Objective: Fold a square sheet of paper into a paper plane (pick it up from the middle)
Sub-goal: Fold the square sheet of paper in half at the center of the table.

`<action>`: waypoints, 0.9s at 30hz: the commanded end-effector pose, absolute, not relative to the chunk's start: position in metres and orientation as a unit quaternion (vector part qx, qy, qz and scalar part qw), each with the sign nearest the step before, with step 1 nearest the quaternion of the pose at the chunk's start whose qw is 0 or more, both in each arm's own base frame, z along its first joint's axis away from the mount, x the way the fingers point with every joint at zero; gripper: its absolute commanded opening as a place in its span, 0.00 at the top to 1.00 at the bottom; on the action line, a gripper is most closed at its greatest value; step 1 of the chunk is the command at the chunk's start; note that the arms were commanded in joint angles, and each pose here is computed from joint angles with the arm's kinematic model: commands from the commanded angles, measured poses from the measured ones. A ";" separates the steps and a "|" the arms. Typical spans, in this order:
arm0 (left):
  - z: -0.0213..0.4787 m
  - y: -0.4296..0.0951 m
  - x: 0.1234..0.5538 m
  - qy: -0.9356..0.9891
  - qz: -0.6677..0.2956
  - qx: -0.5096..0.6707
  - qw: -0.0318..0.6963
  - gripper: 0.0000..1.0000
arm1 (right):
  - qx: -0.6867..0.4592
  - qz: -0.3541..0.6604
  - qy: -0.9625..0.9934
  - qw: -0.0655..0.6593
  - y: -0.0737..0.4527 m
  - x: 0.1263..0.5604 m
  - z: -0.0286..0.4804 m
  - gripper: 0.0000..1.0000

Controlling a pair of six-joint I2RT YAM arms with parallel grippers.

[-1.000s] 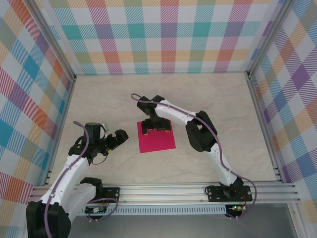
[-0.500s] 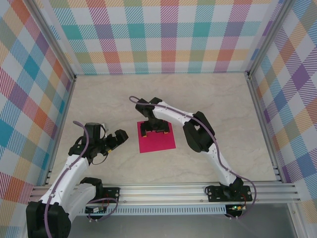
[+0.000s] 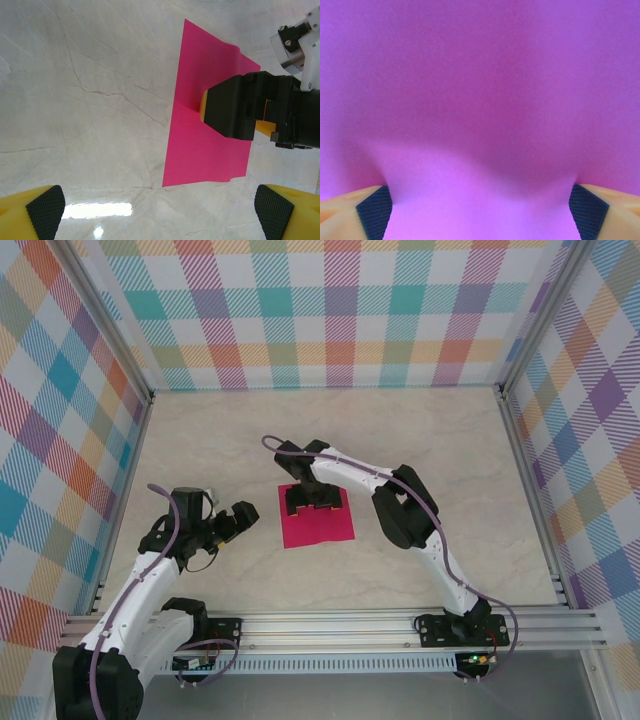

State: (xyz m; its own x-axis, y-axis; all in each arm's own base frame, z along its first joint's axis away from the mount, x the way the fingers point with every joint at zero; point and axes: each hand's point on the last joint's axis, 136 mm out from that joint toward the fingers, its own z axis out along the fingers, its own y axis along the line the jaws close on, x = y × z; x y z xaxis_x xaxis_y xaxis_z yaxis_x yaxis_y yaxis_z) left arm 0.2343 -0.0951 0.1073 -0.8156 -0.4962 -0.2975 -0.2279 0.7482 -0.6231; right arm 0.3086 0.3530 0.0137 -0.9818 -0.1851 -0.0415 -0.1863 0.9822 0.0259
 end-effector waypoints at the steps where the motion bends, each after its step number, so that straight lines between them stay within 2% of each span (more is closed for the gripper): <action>1: 0.107 -0.097 0.231 0.911 -0.289 -0.187 0.227 0.00 | -0.083 -0.025 0.994 -0.066 0.334 0.274 -0.040 0.08; 9: 0.107 -0.097 0.230 0.911 -0.290 -0.188 0.225 0.00 | -0.093 -0.003 0.995 -0.033 0.344 0.287 -0.009 0.24; 12: 0.109 -0.098 0.231 0.910 -0.292 -0.187 0.226 0.00 | -0.098 0.009 0.995 -0.016 0.349 0.292 0.009 0.38; 20: 0.109 -0.097 0.230 0.911 -0.290 -0.191 0.224 0.00 | -0.100 0.069 0.992 0.020 0.365 0.297 0.059 0.66; 24: 0.111 -0.097 0.229 0.911 -0.290 -0.190 0.223 0.00 | -0.105 0.146 0.983 0.032 0.384 0.293 0.093 0.69; 27: 0.113 -0.097 0.230 0.910 -0.291 -0.192 0.224 0.00 | -0.102 0.250 0.962 0.034 0.409 0.288 0.126 0.69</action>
State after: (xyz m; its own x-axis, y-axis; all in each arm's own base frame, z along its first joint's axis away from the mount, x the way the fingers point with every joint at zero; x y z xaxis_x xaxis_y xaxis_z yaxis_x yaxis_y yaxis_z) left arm 0.2305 -0.0946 0.1044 -0.8215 -0.4957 -0.2819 -0.2409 0.7498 -0.6163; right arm 0.2945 0.3797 0.0766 -0.9797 -0.1860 -0.0745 -0.1992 0.9437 0.2640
